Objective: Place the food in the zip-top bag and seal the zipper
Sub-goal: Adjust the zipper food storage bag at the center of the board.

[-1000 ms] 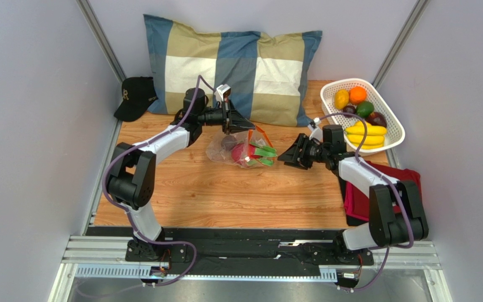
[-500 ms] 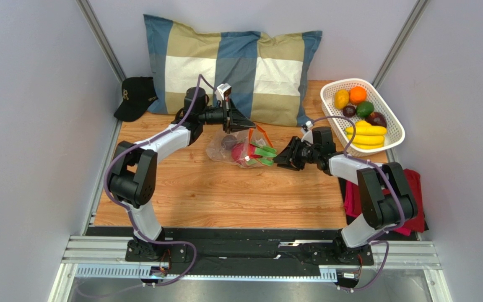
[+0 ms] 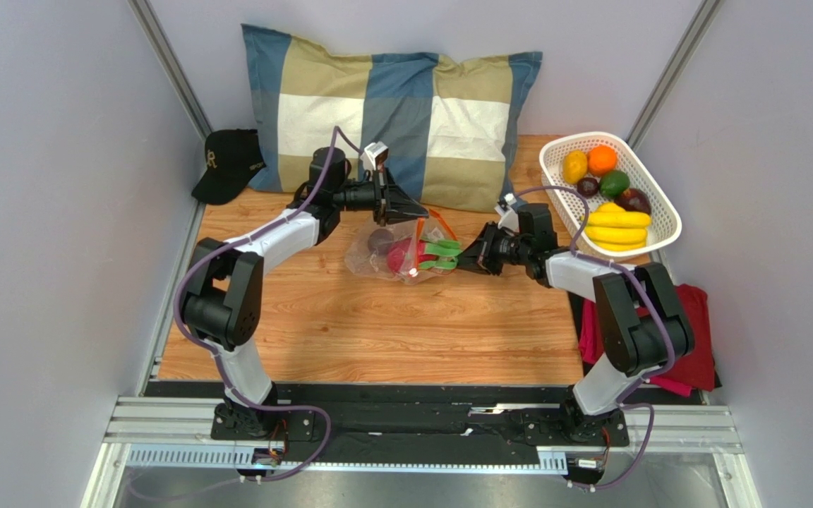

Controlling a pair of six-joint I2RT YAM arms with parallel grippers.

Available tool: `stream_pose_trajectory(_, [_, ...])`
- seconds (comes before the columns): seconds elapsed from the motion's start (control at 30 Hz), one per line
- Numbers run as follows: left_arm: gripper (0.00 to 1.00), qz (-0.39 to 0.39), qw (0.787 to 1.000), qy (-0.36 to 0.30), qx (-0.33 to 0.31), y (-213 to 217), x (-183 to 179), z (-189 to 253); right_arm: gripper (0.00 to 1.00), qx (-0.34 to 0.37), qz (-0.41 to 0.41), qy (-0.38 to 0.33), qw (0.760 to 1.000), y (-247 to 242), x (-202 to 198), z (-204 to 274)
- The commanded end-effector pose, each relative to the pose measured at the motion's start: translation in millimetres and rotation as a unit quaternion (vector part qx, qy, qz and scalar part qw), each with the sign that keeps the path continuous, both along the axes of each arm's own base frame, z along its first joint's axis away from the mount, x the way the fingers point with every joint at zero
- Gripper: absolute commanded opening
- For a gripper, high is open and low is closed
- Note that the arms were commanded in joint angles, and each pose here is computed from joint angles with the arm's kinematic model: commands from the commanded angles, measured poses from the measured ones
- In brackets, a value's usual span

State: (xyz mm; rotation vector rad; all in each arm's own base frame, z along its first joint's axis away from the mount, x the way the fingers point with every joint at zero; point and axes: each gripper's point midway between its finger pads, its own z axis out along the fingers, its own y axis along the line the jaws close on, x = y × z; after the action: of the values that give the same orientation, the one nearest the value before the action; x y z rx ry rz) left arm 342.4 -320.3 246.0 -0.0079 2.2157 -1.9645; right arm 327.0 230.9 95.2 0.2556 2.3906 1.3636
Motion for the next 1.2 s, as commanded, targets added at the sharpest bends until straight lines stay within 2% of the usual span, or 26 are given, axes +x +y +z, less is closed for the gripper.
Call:
stream_pose_trajectory(0.0, [0.00, -0.005, 0.999, -0.048, 0.015, 18, -15, 19, 0.00, 0.035, 0.041, -0.093, 0.994, 8, -3, 68])
stream_pose_trajectory(0.03, [0.00, -0.006, 0.997, -0.077, 0.025, 21, -15, 20, 0.00, 0.030, 0.044, -0.092, 0.994, 6, -8, 72])
stream_pose_trajectory(0.07, [0.00, -0.008, 0.997, -0.065, 0.043, 25, -19, 14, 0.00, 0.027, 0.048, -0.108, 0.993, 5, -11, 81])
stream_pose_trajectory(0.2, [0.00, -0.011, 0.989, -0.125, 0.084, 35, -33, 34, 0.00, 0.019, 0.057, -0.145, 0.988, -1, -27, 119])
stream_pose_trajectory(0.23, [0.00, -0.011, 0.988, -0.112, 0.107, 40, -38, 30, 0.00, 0.023, 0.060, -0.163, 0.985, -2, -33, 136])
stream_pose_trajectory(0.3, [0.00, -0.018, 0.976, -0.176, 0.125, 46, -42, 49, 0.00, 0.025, 0.072, -0.171, 0.982, -3, -44, 154])
stream_pose_trajectory(0.33, [0.00, -0.013, 0.975, -0.157, 0.160, 53, -47, 42, 0.00, 0.029, 0.074, -0.198, 0.977, -5, -50, 177])
stream_pose_trajectory(0.37, [0.00, -0.012, 0.970, -0.167, 0.177, 57, -48, 43, 0.00, 0.032, 0.076, -0.210, 0.974, -6, -55, 189])
stream_pose_trajectory(0.4, [0.00, -0.016, 0.959, -0.208, 0.191, 62, -48, 50, 0.00, 0.032, 0.079, -0.212, 0.973, -7, -61, 195])
stream_pose_trajectory(0.47, [0.00, -0.033, 0.951, -0.201, 0.234, 67, -60, 38, 0.00, 0.038, 0.085, -0.240, 0.966, -8, -71, 217])
stream_pose_trajectory(0.5, [0.00, -0.048, 0.940, -0.230, 0.248, 69, -61, 37, 0.00, 0.037, 0.089, -0.240, 0.966, -8, -75, 218])
stream_pose_trajectory(0.6, [0.00, -0.083, 0.916, -0.253, 0.300, 70, -71, 13, 0.00, 0.029, 0.103, -0.240, 0.965, -5, -76, 210])
stream_pose_trajectory(0.67, [0.00, -0.097, 0.911, -0.249, 0.315, 70, -74, 3, 0.00, 0.021, 0.105, -0.232, 0.967, -4, -72, 200])
stream_pose_trajectory(0.8, [0.00, -0.103, 0.913, -0.227, 0.322, 65, -69, -11, 0.00, -0.015, 0.128, -0.182, 0.975, -3, -54, 153])
stream_pose_trajectory(0.87, [0.00, -0.103, 0.917, -0.219, 0.317, 62, -68, -13, 0.00, -0.040, 0.142, -0.180, 0.973, -6, -47, 140])
stream_pose_trajectory(0.93, [0.00, -0.085, 0.917, -0.225, 0.318, 63, -61, -7, 0.00, -0.048, 0.153, -0.178, 0.971, -9, -43, 144])
stream_pose_trajectory(1.1, [0.00, -0.013, 0.913, -0.260, 0.313, 74, -46, 15, 0.00, -0.089, 0.183, -0.233, 0.951, -31, -38, 159])
stream_pose_trajectory(1.13, [0.00, -0.016, 0.915, -0.262, 0.306, 72, -47, 18, 0.06, -0.095, 0.185, -0.233, 0.950, -35, -34, 159])
stream_pose_trajectory(1.17, [0.00, -0.016, 0.920, -0.259, 0.295, 69, -48, 22, 0.17, -0.104, 0.185, -0.222, 0.952, -41, -35, 155])
